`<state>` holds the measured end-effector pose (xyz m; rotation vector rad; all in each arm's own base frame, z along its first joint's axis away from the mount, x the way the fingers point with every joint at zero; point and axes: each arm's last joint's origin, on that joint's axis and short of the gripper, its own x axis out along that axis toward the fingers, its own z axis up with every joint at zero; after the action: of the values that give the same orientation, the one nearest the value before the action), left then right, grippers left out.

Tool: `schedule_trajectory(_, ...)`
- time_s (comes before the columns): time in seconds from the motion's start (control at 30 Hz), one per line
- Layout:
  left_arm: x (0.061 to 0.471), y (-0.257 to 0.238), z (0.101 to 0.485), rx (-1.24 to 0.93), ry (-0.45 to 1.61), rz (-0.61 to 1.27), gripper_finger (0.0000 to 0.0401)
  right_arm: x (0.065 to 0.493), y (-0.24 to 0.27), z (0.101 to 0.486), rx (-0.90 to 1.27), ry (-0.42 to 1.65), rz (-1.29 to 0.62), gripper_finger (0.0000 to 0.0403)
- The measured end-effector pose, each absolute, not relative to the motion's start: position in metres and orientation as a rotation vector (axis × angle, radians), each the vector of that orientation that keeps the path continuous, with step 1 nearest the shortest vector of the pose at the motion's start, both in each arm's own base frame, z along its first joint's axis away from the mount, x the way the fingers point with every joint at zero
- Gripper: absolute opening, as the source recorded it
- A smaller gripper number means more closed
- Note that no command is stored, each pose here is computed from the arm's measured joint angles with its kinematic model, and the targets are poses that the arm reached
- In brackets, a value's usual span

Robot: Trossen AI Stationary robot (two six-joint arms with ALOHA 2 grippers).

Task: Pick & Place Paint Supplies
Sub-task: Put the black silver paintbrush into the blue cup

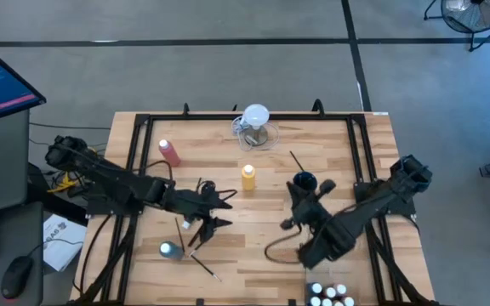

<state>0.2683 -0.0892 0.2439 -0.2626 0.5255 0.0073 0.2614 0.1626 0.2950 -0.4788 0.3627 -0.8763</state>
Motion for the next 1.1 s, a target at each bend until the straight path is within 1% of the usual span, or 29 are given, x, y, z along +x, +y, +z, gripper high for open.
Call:
schedule_trajectory(0.1,0.267,-0.086,0.244,-0.268,0.548,-0.030,0.0214,0.263,0.145,0.296,-0.473,0.358,-0.939,0.0000)
schedule_trajectory(0.17,0.268,-0.083,0.244,-0.277,0.561,-0.041,0.0214,0.266,0.134,0.289,-0.494,0.348,-0.974,0.0000)
schedule_trajectory(0.33,0.261,-0.078,0.232,-0.359,0.724,-0.032,0.0214,0.269,0.107,0.279,-0.516,0.431,-1.055,0.0000)
schedule_trajectory(0.43,0.255,-0.079,0.227,-0.368,0.804,-0.006,0.0214,0.273,0.096,0.276,-0.534,0.433,-1.093,0.0000)
schedule_trajectory(0.6,0.254,-0.087,0.228,-0.358,0.787,-0.008,0.0214,0.276,0.091,0.279,-0.571,0.374,-1.111,0.0000)
schedule_trajectory(0.7,0.254,-0.094,0.231,-0.348,0.743,-0.007,0.0214,0.279,0.092,0.287,-0.544,0.357,-1.114,0.0000)
schedule_trajectory(0.77,0.254,-0.099,0.233,-0.347,0.717,-0.021,0.0214,0.284,0.094,0.296,-0.490,0.354,-1.117,0.0000)
schedule_trajectory(0.87,0.254,-0.107,0.237,-0.372,0.670,-0.059,0.0214,0.294,0.099,0.304,-0.440,0.390,-1.100,0.0000)
schedule_trajectory(0.93,0.253,-0.115,0.241,-0.381,0.629,-0.095,0.0214,0.303,0.107,0.305,-0.446,0.433,-1.056,0.0000)
schedule_trajectory(1.03,0.252,-0.129,0.248,-0.382,0.558,-0.166,0.0214,0.316,0.121,0.307,-0.504,0.509,-0.945,0.0000)
schedule_trajectory(1.1,0.249,-0.138,0.253,-0.381,0.511,-0.198,0.0214,0.323,0.131,0.305,-0.542,0.574,-0.814,0.0000)
